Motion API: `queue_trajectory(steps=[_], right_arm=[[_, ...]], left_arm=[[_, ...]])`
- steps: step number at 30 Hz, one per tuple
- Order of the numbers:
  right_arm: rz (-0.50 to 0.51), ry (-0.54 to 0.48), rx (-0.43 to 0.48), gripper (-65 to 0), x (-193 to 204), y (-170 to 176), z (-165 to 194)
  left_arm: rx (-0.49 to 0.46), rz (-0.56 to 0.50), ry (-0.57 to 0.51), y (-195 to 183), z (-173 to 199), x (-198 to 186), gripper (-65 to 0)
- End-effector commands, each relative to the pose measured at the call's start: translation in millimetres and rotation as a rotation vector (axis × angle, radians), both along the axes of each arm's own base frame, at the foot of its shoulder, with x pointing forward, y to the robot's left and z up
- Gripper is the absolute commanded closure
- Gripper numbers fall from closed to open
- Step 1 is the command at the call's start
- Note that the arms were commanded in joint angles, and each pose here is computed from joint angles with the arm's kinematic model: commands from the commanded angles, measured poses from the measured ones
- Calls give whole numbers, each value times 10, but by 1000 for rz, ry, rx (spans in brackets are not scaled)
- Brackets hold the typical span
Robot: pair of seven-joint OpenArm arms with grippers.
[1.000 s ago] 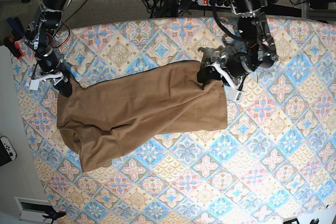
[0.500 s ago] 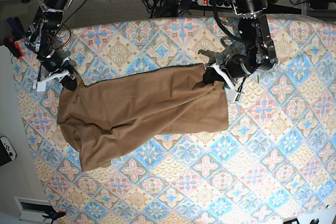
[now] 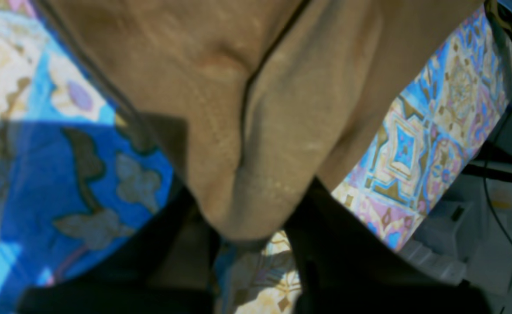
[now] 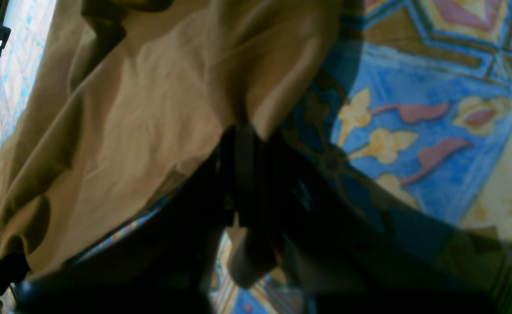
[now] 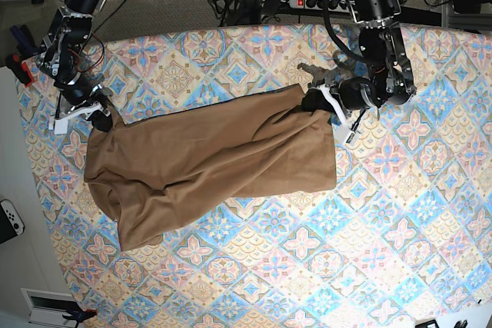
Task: Layout the t-shirt on the table in an organized manner, then fold the t-shirt properly
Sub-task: 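Pull the grasped corner outward with the left gripper and release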
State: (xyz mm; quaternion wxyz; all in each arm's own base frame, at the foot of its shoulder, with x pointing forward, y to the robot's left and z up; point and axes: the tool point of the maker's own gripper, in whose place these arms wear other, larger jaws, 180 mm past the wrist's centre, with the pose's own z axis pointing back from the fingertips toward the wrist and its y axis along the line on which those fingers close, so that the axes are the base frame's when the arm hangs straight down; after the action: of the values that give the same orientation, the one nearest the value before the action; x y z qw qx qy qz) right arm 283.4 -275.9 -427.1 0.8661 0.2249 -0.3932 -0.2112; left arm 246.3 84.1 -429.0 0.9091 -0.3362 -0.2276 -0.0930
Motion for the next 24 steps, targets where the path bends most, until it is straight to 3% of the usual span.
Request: queue_trajectory(steps=[1, 3, 7, 9, 15, 19, 22, 24], right_arm=[[20, 21, -21, 0, -23, -26, -2], [20, 20, -22, 0, -21, -27, 2], [42, 47, -16, 0, -46, 8, -26], [51, 61, -13, 0, -66, 23, -43], [52, 62, -13, 0, -68, 25, -45], [52, 65, -13, 0, -81, 25, -53], [52, 67, -13, 0, -88, 25, -57], [52, 68, -13, 0, -95, 25, -62]], left_arm=[[56, -70, 97, 45, -144, -268, 0], [81, -71, 99, 149, -154, -275, 0], [107, -67, 124, 301, -211, -397, -232], [141, -71, 124, 421, -204, -430, -287], [184, -82, 61, 461, -44, -428, -268], [151, -78, 33, 299, 27, -397, -251], [125, -74, 5, 153, 110, -420, -196], [137, -76, -26, 145, 194, -407, -121]])
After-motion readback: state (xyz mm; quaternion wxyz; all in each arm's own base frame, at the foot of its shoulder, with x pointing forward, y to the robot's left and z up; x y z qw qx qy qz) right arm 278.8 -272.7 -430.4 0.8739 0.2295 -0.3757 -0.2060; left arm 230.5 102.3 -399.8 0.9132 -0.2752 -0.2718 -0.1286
